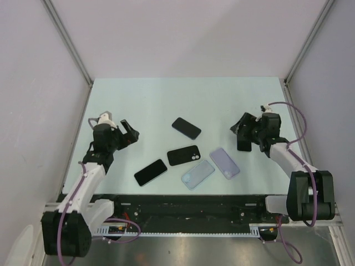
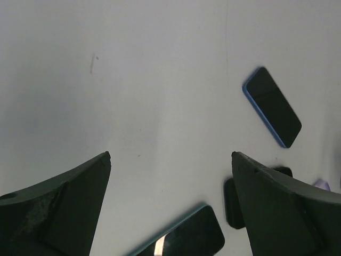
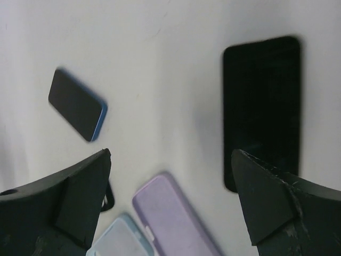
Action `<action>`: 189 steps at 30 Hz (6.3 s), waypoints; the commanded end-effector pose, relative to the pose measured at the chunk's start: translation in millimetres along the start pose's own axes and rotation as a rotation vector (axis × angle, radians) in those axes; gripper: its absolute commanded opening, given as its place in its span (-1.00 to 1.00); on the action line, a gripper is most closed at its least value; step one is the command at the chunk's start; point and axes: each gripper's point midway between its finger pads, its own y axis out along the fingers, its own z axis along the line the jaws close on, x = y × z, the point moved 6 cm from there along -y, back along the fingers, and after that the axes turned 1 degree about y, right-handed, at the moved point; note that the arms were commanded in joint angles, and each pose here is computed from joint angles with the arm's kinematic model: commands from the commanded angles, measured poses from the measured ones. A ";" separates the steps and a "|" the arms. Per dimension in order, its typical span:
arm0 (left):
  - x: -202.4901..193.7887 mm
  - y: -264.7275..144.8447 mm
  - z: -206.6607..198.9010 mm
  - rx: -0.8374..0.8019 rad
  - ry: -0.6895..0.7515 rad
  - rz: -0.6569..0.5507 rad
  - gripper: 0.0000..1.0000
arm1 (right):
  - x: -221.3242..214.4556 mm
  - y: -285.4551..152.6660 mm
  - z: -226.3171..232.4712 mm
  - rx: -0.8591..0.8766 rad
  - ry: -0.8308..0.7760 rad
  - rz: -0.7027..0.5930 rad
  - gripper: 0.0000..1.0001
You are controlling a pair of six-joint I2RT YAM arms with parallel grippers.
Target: Put the phone into the phone case
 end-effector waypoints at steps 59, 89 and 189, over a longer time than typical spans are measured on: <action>-230.0 -63.4 -141.3 -0.321 0.099 0.999 0.97 | -165.8 -26.5 91.3 0.118 -0.305 0.454 0.99; -210.7 -17.5 -123.0 -0.238 0.123 0.887 0.59 | -213.5 -35.7 70.3 0.114 -0.219 0.620 0.99; -109.6 185.6 -177.5 -0.370 -0.111 0.728 0.81 | -165.5 120.6 151.4 0.363 -0.019 0.609 0.22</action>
